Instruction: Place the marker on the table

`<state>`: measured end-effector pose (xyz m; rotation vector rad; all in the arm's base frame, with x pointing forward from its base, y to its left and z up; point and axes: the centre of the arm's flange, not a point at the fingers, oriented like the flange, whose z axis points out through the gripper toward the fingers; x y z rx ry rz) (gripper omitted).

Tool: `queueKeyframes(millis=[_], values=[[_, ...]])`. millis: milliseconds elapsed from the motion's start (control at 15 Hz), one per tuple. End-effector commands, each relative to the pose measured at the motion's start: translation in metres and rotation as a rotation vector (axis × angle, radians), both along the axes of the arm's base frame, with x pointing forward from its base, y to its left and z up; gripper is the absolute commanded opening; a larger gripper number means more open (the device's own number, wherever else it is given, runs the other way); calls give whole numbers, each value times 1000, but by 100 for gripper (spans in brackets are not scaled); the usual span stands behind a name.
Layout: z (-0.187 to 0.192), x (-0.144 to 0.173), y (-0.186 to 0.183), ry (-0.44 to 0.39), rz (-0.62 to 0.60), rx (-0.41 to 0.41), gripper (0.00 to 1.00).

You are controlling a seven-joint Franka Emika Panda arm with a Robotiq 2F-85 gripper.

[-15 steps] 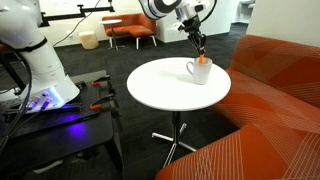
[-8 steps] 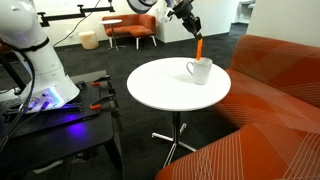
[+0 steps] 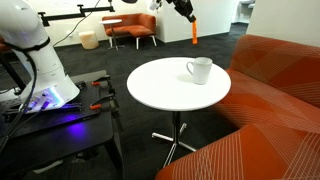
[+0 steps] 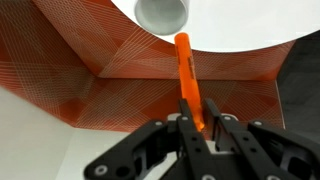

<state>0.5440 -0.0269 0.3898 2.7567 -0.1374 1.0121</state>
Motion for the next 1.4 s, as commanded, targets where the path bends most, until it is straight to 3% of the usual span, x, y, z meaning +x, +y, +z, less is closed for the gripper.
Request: queueKeyframes(millis=[0,400,733,1333], values=[[2,-19,41,-21,27,34,5],[-11,-22,95,35,69,113,5],[-10,-23,110,78,13,179,5],[-19,7,121,318,-156,273,5]])
